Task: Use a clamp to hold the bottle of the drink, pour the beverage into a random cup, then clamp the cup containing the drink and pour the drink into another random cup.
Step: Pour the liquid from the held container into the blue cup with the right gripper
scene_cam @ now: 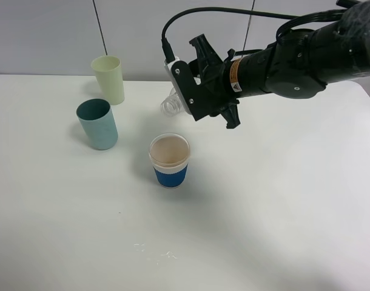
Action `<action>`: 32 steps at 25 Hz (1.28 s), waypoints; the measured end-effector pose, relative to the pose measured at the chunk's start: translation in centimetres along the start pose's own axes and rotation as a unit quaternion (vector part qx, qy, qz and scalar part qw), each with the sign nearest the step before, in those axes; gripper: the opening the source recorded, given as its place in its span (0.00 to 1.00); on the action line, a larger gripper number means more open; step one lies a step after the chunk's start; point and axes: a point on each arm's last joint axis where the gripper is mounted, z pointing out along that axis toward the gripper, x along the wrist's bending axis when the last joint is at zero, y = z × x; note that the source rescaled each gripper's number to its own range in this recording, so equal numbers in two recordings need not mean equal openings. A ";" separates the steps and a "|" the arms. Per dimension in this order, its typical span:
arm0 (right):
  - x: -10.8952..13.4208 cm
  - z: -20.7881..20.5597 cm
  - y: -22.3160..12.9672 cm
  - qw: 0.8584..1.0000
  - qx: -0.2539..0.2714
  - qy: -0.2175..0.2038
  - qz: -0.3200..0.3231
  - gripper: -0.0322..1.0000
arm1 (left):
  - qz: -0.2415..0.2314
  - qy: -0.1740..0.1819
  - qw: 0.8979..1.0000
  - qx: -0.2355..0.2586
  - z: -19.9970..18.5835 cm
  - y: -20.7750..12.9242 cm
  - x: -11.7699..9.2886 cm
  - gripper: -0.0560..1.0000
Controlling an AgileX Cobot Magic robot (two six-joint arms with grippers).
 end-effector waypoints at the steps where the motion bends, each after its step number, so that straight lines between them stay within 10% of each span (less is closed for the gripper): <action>1: 0.0 0.0 0.0 1.000 0.000 0.000 -0.005 0.04 | 0.000 0.000 1.000 0.000 0.0 0.0 0.0 1.00; 32: -0.2 0.0 0.2 0.998 -0.006 -0.013 -0.068 0.04 | 0.000 0.000 1.000 0.000 0.0 0.0 0.0 1.00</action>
